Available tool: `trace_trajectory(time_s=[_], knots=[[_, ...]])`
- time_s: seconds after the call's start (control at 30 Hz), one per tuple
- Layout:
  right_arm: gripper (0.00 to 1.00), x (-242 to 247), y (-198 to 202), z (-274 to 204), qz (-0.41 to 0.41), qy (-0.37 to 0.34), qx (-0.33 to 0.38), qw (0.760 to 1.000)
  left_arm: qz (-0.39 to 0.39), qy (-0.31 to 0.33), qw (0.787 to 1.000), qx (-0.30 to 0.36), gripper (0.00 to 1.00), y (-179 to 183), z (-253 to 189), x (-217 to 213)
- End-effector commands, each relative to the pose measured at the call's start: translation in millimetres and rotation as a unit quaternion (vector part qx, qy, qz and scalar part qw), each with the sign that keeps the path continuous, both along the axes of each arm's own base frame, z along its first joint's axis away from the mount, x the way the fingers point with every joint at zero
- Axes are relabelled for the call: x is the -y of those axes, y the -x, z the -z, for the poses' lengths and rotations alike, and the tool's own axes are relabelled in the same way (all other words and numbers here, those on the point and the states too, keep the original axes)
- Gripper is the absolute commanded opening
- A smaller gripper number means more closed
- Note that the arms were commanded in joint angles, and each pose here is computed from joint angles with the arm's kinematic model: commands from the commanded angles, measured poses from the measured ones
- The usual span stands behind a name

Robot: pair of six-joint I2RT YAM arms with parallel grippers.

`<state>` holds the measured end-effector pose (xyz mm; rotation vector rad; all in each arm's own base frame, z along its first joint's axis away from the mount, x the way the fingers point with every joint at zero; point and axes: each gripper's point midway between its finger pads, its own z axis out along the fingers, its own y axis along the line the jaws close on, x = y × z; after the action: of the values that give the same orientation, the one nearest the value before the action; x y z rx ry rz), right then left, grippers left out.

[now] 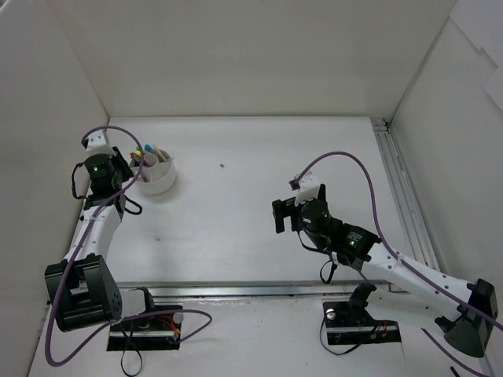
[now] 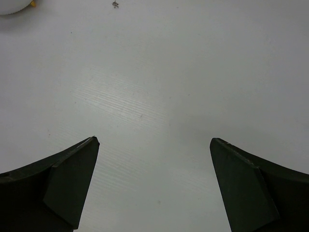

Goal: Sort the stationery into containers
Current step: Place the stapler in the storage box.

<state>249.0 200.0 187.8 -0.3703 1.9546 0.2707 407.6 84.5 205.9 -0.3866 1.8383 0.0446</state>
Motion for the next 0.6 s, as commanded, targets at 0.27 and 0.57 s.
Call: trace_trajectory(time_s=[0.27,0.57], knots=[[0.98,9.4,-10.4,-31.8,0.039,-0.022,0.041,0.998,-0.061,0.024,0.991,0.116,0.00,-27.2,-39.8,-13.9],[0.98,16.0,-10.9,-31.1,0.053,-0.021,0.042,0.997,-0.049,0.059,0.991,0.108,0.00,-43.3,-14.0,-7.8]])
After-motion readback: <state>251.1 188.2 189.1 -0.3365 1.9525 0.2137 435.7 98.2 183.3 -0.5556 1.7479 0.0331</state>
